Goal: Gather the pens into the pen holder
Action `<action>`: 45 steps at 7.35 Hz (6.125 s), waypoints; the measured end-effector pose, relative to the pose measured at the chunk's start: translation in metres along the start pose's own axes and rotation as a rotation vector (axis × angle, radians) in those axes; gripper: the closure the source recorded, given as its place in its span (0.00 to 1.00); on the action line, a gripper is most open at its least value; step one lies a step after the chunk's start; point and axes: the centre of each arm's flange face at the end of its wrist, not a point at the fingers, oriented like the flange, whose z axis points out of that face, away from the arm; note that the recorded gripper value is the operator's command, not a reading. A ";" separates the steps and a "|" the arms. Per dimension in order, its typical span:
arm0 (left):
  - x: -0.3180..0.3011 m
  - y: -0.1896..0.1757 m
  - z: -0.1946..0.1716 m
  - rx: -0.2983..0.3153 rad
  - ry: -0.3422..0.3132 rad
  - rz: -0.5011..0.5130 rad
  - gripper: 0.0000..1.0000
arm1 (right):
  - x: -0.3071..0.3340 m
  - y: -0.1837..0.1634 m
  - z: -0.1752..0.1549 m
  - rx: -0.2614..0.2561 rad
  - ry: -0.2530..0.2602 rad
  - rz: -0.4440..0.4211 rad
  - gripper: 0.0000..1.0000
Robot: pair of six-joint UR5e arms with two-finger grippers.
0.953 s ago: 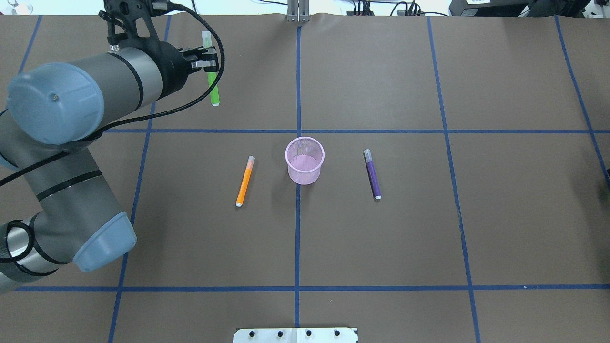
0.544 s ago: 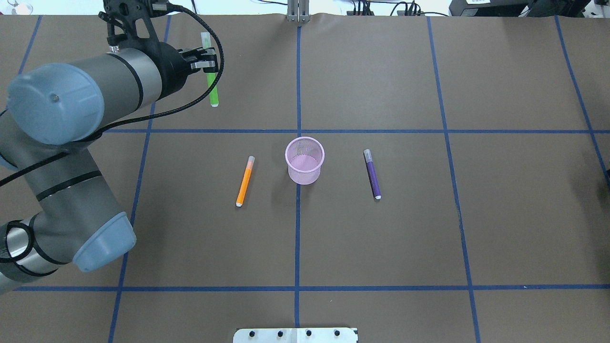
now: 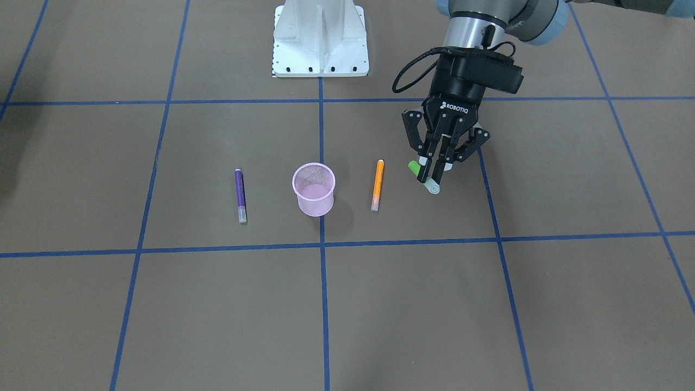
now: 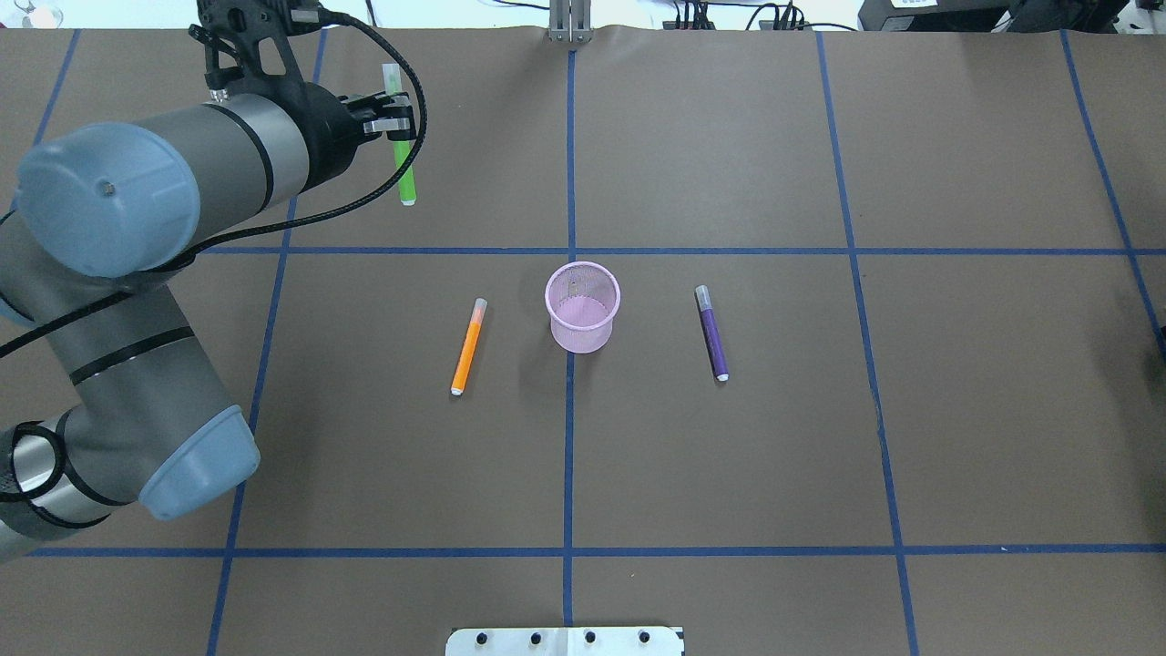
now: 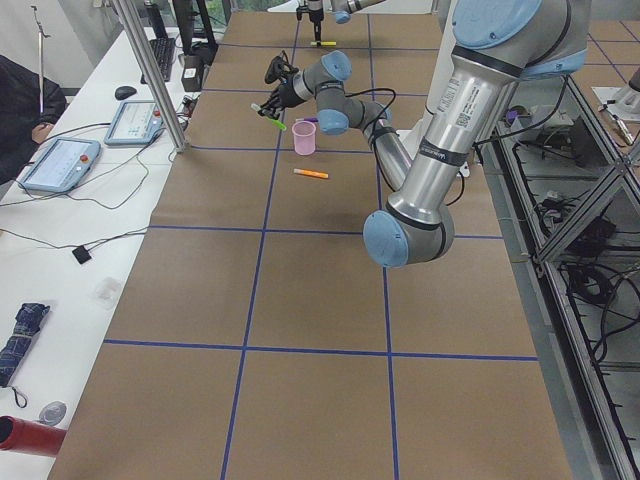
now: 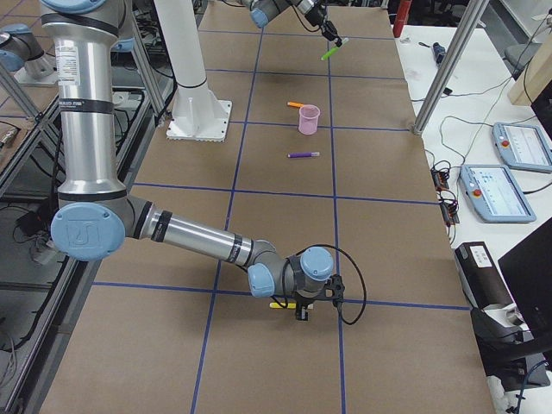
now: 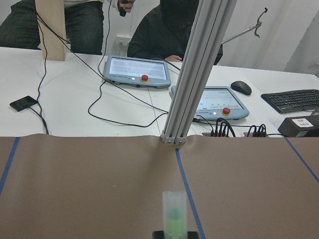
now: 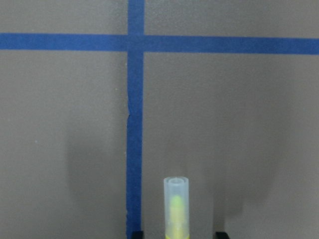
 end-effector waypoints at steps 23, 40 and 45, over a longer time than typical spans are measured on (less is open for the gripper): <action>0.027 0.010 -0.001 0.009 0.046 0.009 1.00 | -0.088 -0.038 -0.084 0.203 -0.063 -0.144 1.00; 0.124 0.188 0.089 0.082 0.155 0.000 1.00 | -0.244 -0.085 -0.227 0.553 -0.248 -0.229 1.00; 0.139 0.183 0.090 0.084 0.170 -0.011 0.02 | -0.251 -0.082 -0.230 0.572 -0.261 -0.260 1.00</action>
